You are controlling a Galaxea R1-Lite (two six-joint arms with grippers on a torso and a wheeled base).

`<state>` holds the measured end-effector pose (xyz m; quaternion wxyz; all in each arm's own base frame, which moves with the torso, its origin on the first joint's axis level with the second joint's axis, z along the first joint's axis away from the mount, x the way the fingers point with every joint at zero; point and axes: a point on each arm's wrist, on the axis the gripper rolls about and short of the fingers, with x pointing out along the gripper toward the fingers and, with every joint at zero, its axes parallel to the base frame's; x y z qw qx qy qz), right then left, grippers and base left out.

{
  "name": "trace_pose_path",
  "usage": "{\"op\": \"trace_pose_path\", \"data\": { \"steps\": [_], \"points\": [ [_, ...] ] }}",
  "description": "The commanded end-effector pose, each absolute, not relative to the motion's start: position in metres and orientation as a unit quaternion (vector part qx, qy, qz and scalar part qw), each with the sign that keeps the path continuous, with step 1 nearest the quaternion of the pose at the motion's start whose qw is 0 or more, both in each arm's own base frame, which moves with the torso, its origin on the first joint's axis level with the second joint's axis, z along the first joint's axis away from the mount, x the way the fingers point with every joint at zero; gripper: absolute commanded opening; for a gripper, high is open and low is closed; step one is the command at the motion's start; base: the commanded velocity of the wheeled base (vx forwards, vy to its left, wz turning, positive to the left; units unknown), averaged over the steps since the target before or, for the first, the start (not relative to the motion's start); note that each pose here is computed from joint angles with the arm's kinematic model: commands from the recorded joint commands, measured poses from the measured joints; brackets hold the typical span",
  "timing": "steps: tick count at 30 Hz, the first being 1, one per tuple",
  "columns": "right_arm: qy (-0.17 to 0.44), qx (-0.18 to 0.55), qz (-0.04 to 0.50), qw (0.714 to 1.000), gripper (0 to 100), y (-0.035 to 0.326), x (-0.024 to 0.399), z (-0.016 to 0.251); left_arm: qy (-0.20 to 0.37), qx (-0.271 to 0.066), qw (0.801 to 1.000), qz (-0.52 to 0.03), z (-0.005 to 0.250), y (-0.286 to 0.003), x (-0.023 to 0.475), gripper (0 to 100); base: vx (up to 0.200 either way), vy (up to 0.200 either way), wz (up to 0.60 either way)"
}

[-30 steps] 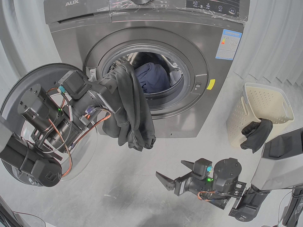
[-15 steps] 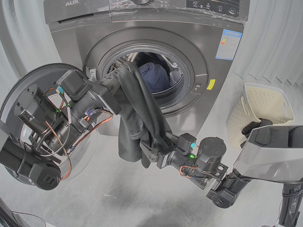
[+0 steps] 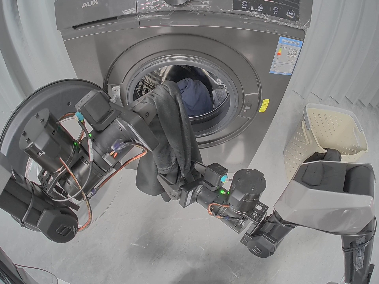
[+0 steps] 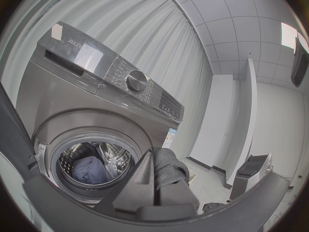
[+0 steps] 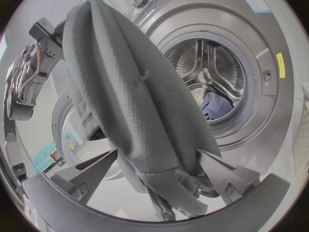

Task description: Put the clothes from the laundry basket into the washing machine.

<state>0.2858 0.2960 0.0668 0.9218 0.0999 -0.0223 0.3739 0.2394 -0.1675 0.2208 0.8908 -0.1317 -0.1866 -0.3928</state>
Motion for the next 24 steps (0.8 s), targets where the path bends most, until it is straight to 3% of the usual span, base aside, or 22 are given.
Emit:
{"op": "trace_pose_path", "data": {
  "steps": [1, 9, 14, 15, 24],
  "points": [
    [-0.026, 0.101, 0.380, 0.919, 100, 0.305, 0.288, 0.062, -0.189, -0.130, 0.891, -0.392, 0.221, -0.168, 0.240, 0, 0.000, 0.000, 0.00],
    [-0.038, 0.108, 0.382, 0.917, 100, 0.317, 0.295, 0.059, -0.193, -0.131, 0.895, -0.381, 0.223, -0.168, 0.242, 0, 0.000, 0.000, 0.00],
    [-0.045, 0.114, 0.352, 0.928, 100, 0.318, 0.316, 0.050, -0.207, -0.135, 0.894, -0.374, 0.230, -0.167, 0.245, 0, 0.000, 0.000, 0.00],
    [-0.050, 0.117, 0.345, 0.930, 0, 0.317, 0.319, 0.052, -0.208, -0.135, 0.894, -0.373, 0.231, -0.166, 0.246, 0, 0.000, 0.000, 0.00],
    [-0.077, 0.135, 0.321, 0.934, 0, 0.294, 0.324, 0.085, -0.204, -0.129, 0.908, -0.342, 0.226, -0.150, 0.261, 0, 0.000, 0.000, 0.00]
  ]
}}
